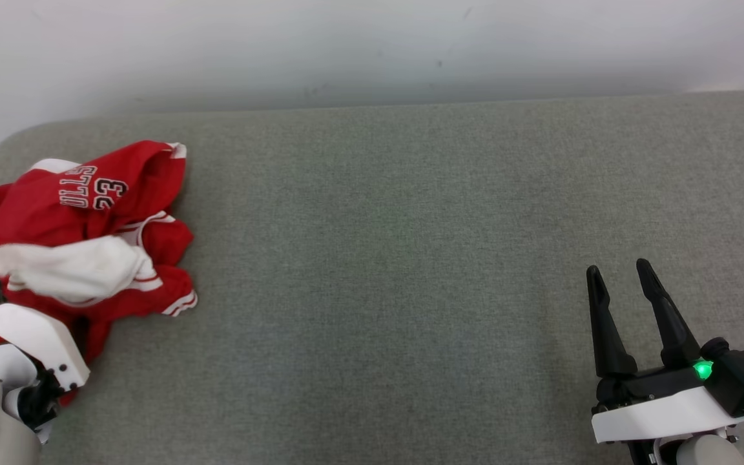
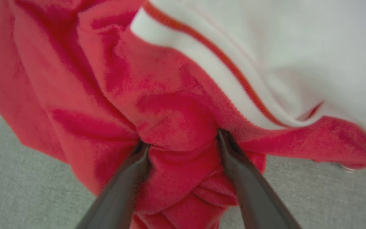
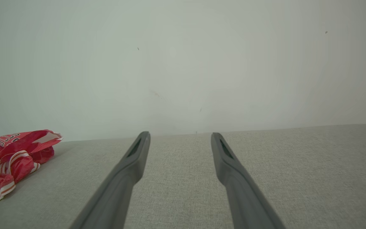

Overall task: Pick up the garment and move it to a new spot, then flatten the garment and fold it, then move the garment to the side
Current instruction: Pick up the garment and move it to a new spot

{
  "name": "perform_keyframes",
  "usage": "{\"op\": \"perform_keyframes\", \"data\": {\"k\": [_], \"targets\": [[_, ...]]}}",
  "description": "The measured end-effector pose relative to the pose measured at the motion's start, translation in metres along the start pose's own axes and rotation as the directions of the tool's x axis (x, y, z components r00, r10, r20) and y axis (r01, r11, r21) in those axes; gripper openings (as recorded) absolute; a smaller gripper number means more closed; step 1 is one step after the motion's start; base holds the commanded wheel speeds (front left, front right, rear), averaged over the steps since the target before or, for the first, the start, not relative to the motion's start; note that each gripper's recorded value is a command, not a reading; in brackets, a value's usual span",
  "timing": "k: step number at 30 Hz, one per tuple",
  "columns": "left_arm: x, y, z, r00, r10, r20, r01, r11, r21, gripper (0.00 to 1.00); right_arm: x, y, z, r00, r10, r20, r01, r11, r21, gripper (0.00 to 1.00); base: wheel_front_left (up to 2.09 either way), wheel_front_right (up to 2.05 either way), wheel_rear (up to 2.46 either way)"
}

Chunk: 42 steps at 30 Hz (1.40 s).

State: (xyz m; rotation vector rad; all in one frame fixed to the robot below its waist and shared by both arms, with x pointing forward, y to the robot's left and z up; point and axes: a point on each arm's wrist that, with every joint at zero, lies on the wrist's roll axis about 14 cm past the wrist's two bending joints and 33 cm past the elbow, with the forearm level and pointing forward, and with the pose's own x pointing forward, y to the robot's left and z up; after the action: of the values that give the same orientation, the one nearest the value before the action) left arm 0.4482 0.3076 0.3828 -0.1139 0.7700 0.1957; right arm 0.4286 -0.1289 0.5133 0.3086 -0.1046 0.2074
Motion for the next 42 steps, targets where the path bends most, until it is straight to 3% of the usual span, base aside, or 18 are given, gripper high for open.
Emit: {"op": "perform_keyframes", "data": {"k": [3,4,5,6,7,16,24,33,42], "targets": [[0.006,-0.005,-0.008,0.999,-0.011,-0.039,0.011,1.0,-0.002,1.0,0.0,-0.003,-0.004,1.0,-0.009,-0.011,0.009,1.0,0.0,1.0,0.0,0.0,0.0],[0.008,-0.006,-0.009,0.999,-0.015,-0.049,0.015,1.0,-0.005,0.94,0.0,-0.004,-0.005,1.0,-0.01,-0.012,0.01,1.0,0.0,1.0,0.0,0.0,0.0],[0.008,-0.007,-0.01,0.998,-0.016,-0.055,0.015,1.0,-0.004,0.46,0.0,-0.004,-0.005,1.0,-0.01,-0.013,0.01,1.0,0.001,1.0,0.0,0.0,0.0],[0.008,-0.007,-0.01,0.998,-0.019,-0.057,0.019,1.0,-0.001,0.33,0.0,-0.004,-0.005,1.0,-0.011,-0.014,0.011,1.0,0.0,1.0,0.0,0.0,0.0],[0.008,-0.007,-0.011,0.998,-0.02,-0.059,0.02,1.0,0.0,0.0,-0.001,-0.004,-0.005,1.0,-0.011,-0.014,0.011,1.0,0.0,1.0,0.0,0.0,0.0],[-0.013,-0.008,0.008,0.999,-0.034,0.025,0.033,0.998,0.045,0.0,-0.008,0.007,0.01,1.0,0.008,0.02,-0.008,1.0,0.0,1.0,0.0,0.0,0.0],[-0.063,-0.011,0.081,0.96,-0.079,0.269,0.038,0.987,0.154,0.0,-0.021,0.028,0.022,0.998,0.049,0.048,-0.05,0.999,0.013,1.0,0.0,0.0,0.0],[-0.134,-0.035,0.156,0.841,-0.183,0.509,0.056,0.965,0.254,0.0,-0.024,0.047,0.033,0.992,0.094,0.081,-0.096,0.995,0.023,1.0,0.0,0.0,0.0],[-0.201,-0.12,0.201,0.655,-0.401,0.64,0.163,0.903,0.399,0.0,-0.037,0.028,0.047,0.993,0.033,0.117,-0.034,0.999,0.012,1.0,0.0,0.0,0.0]]}}
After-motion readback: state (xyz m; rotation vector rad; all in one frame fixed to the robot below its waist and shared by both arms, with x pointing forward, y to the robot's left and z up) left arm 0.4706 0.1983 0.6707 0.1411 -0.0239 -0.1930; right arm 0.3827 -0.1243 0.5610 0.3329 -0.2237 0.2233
